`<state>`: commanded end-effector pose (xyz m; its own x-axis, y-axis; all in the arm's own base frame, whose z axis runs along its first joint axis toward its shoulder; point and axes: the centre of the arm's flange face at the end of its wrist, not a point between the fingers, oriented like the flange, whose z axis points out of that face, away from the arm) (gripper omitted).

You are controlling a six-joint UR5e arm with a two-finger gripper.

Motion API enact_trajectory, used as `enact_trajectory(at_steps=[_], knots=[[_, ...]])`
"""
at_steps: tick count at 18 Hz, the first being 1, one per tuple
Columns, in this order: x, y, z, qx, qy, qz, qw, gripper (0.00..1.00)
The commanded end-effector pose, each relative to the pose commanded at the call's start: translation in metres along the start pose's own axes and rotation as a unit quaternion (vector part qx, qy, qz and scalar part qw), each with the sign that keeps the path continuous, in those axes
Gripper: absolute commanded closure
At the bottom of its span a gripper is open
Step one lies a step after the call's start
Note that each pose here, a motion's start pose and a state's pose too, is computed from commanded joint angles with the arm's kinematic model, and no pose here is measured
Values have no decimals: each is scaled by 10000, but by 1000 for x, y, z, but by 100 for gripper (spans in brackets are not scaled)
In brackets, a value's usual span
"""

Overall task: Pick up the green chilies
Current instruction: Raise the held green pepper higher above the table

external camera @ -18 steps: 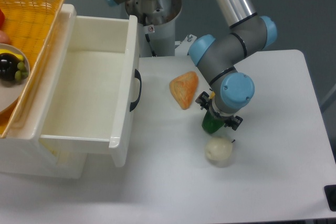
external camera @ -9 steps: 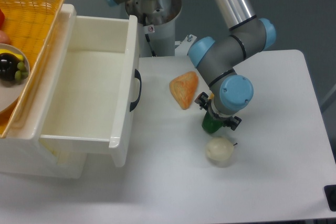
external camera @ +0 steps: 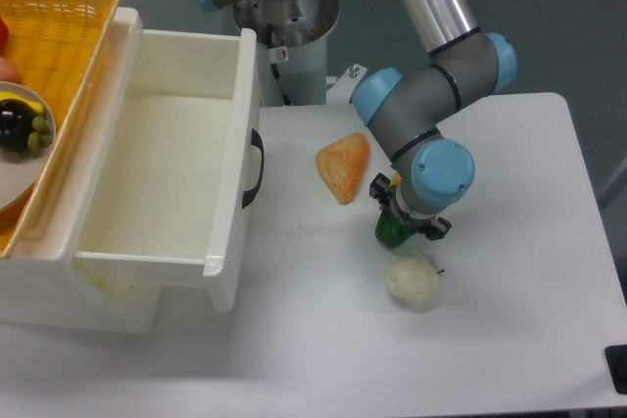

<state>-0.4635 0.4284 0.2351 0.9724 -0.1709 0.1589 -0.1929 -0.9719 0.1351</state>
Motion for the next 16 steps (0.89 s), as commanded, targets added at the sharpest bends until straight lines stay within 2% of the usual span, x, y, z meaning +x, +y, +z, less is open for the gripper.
enact_trajectory(at_steps=[9,16], knots=[[24,8,-67,306,-491,12,9983,58],[57,20,-103,319,-434,239,9983,60]])
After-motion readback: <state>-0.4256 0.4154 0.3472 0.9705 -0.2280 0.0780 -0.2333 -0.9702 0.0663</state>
